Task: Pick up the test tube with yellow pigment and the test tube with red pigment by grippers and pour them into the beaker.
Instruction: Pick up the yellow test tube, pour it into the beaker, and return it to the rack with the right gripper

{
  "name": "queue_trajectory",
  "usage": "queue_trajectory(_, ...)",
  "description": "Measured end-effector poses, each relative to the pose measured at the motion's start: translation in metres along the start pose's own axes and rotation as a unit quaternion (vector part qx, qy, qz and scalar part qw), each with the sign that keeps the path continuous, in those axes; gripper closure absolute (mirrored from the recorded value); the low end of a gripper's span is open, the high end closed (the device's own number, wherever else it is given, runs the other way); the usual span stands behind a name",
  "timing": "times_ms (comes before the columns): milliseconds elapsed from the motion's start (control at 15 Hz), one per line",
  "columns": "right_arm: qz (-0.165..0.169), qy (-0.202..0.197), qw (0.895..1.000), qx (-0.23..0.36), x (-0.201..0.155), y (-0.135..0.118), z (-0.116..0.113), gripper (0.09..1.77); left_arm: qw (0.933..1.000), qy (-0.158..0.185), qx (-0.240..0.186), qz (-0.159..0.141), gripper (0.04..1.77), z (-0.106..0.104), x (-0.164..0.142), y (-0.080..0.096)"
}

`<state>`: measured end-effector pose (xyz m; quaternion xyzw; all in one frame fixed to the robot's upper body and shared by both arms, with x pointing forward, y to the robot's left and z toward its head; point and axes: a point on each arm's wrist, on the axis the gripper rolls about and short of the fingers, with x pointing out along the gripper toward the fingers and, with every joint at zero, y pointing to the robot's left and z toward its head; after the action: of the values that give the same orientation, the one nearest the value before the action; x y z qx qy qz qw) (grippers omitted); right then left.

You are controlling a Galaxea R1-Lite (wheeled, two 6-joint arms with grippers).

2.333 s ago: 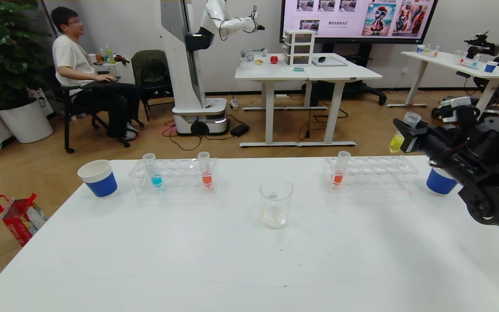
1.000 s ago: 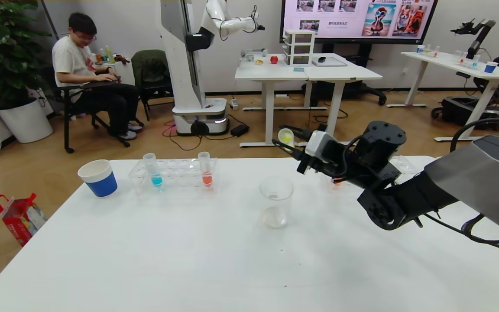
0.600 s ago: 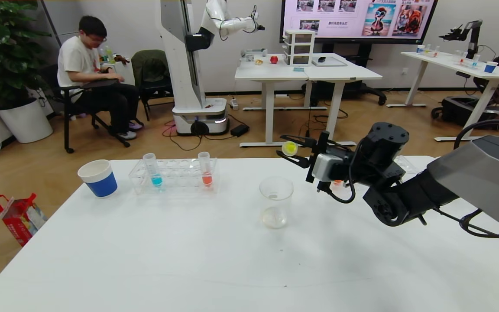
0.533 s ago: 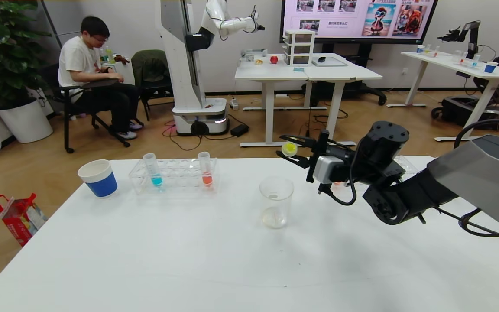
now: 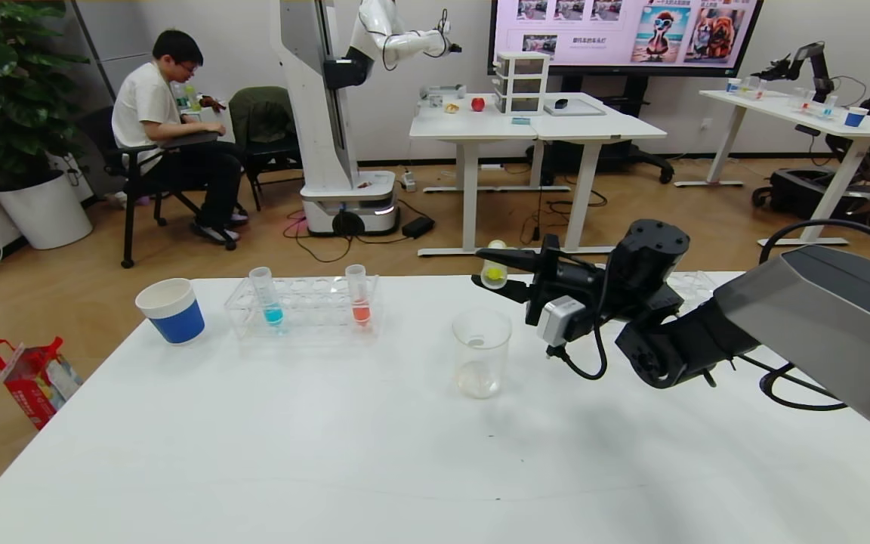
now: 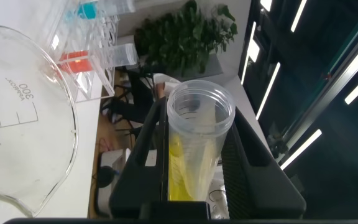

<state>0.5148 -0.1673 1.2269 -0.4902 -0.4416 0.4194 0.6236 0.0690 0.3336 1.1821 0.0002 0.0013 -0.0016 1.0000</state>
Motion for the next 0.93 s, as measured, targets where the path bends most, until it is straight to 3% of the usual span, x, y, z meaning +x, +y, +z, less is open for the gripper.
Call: queue_trajectory(933, 0.011, 0.007, 0.997, -0.081, 0.005, 0.015, -0.021, 1.36, 1.0, 0.0, 0.0, 0.0, 0.06, 0.0, 0.0, 0.0)
